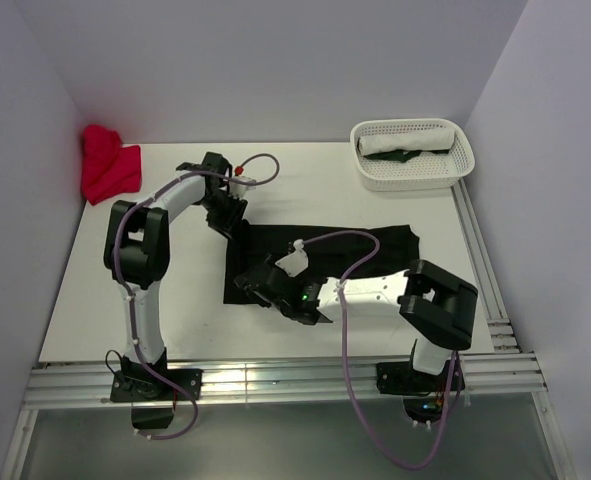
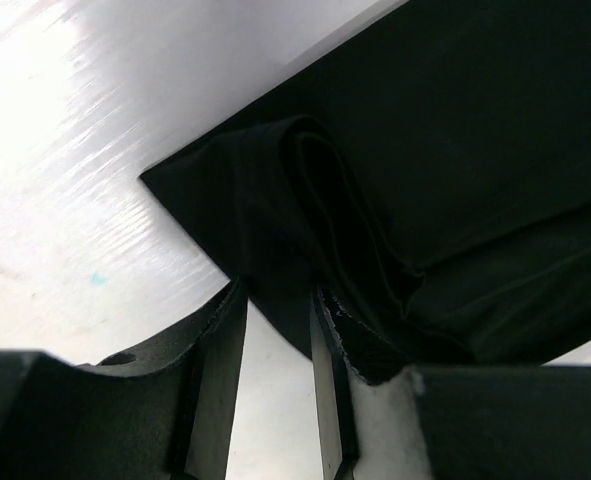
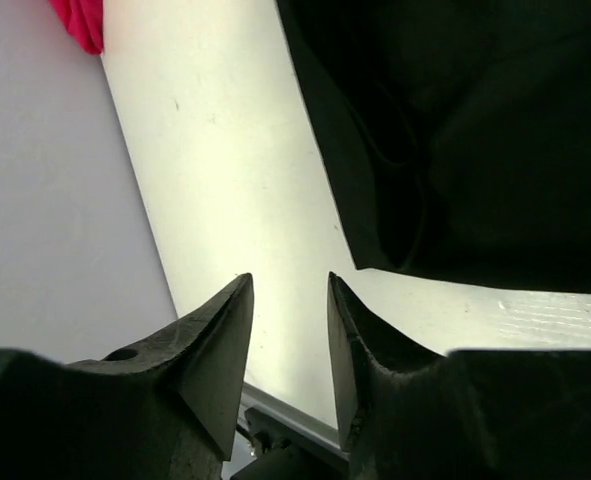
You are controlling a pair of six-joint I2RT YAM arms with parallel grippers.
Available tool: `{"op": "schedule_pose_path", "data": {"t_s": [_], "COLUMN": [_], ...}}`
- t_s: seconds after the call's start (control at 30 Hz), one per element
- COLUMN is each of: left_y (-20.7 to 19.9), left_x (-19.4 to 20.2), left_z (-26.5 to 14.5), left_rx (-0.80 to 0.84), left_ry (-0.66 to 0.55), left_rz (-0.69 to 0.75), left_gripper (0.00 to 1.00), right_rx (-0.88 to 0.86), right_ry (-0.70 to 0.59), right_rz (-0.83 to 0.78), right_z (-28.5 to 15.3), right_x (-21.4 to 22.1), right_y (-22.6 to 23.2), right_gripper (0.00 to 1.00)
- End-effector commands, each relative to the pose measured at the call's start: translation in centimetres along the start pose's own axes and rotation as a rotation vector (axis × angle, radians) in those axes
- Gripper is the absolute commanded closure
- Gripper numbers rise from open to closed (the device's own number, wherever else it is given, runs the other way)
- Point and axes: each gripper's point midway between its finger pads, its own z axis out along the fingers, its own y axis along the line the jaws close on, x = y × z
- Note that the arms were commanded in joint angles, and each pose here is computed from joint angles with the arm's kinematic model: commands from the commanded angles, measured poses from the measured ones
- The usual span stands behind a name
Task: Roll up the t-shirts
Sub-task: Roll the tshirt
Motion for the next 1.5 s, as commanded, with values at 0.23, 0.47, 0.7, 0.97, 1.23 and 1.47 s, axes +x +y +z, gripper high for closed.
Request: {"op": "schedule_pose_path", "data": {"t_s": [0.23,0.47,0.7,0.97,1.23,1.47], "left_y": [-1.9,-1.7,-1.6,-1.1,-2.0,-0.7], "left_x": [-2.7,-2.3,-2.3,-3.0,-5.8,-5.3], "left_z": [0.3,0.9,1.0,0.8,-2.7,-4.8], "left_rx": [-0.016,-0.033,-0.035,-0.049,-0.014,0.115], "left_ry": [-0.047,-0.023,-0.029,-0.034,-0.105,-0.134], "left_rz": [0.058,0.072,0.084,0.091,0.109,-0.005], "left_gripper": [0.63,0.61,0.54,0.51,0.43,0.39], "right_rx": [0.033,0.150,0.224,0.269,0.285,0.273], "right_ry": [-0.065,-0.062,-0.060,-0.038,-0.054,-0.102], "right_rz": [-0.161,-0.246,-0.277,-0.301,-0.333,-0.420], "right_z": [1.8,4.9,5.5,4.1,2.9,1.7], "right_x": [-1.4,-1.7,-1.0,0.6,0.0,-1.6], "right_y": [2.5,-0.6,-3.3,-4.6,-3.9,0.0], "right_gripper": [0.71,0.73,0.78,0.80,0.80,0.67]}}
